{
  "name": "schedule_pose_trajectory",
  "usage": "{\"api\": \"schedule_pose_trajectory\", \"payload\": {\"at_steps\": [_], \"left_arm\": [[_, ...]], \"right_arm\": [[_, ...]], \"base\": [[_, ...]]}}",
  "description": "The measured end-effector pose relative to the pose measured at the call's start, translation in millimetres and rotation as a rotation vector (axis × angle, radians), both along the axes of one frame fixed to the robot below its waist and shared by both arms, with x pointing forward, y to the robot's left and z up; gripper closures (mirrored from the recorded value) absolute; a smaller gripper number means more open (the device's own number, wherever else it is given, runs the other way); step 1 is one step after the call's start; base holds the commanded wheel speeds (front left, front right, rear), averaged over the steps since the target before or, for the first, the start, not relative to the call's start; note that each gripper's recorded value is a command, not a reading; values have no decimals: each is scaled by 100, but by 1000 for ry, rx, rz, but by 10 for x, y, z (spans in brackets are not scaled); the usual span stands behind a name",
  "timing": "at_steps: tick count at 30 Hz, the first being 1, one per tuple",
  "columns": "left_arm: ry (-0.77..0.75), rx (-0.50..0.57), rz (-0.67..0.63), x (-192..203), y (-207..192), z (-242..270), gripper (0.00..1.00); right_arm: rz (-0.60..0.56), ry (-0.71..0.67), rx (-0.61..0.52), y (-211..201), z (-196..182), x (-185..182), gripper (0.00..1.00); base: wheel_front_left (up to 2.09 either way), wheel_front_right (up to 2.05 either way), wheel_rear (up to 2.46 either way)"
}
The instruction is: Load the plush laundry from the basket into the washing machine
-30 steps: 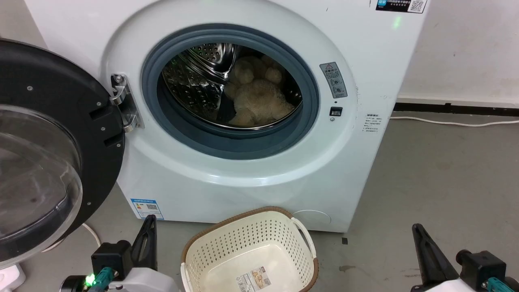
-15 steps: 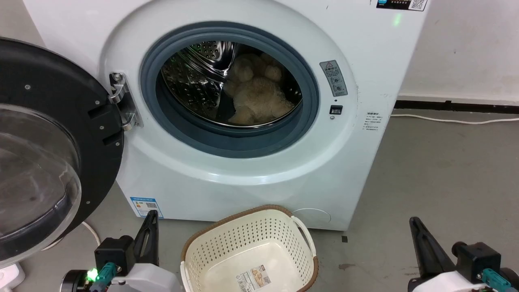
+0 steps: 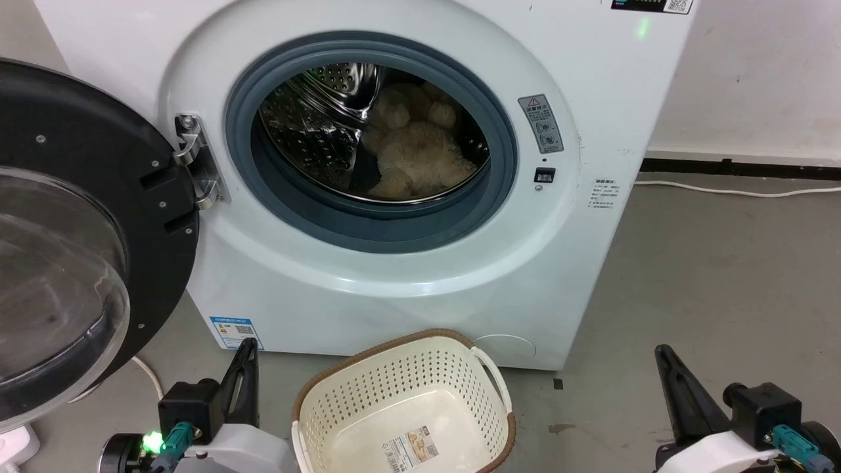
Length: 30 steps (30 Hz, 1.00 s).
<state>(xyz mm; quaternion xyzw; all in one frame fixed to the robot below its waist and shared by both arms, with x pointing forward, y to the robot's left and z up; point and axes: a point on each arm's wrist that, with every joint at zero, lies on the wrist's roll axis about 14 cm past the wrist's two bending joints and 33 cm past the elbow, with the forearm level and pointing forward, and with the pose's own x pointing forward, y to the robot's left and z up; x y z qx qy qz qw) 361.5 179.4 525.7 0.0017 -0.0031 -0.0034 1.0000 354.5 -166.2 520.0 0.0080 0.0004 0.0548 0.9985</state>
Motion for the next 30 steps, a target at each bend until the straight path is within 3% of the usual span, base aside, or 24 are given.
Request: {"api": "schedule_pose_trajectory", "payload": {"at_steps": [30], "left_arm": [[17,39,5,69,-14,-24,100]], "right_arm": [[16,14,-50,53,10,113,100]], "base": [[0,0,0]]}}
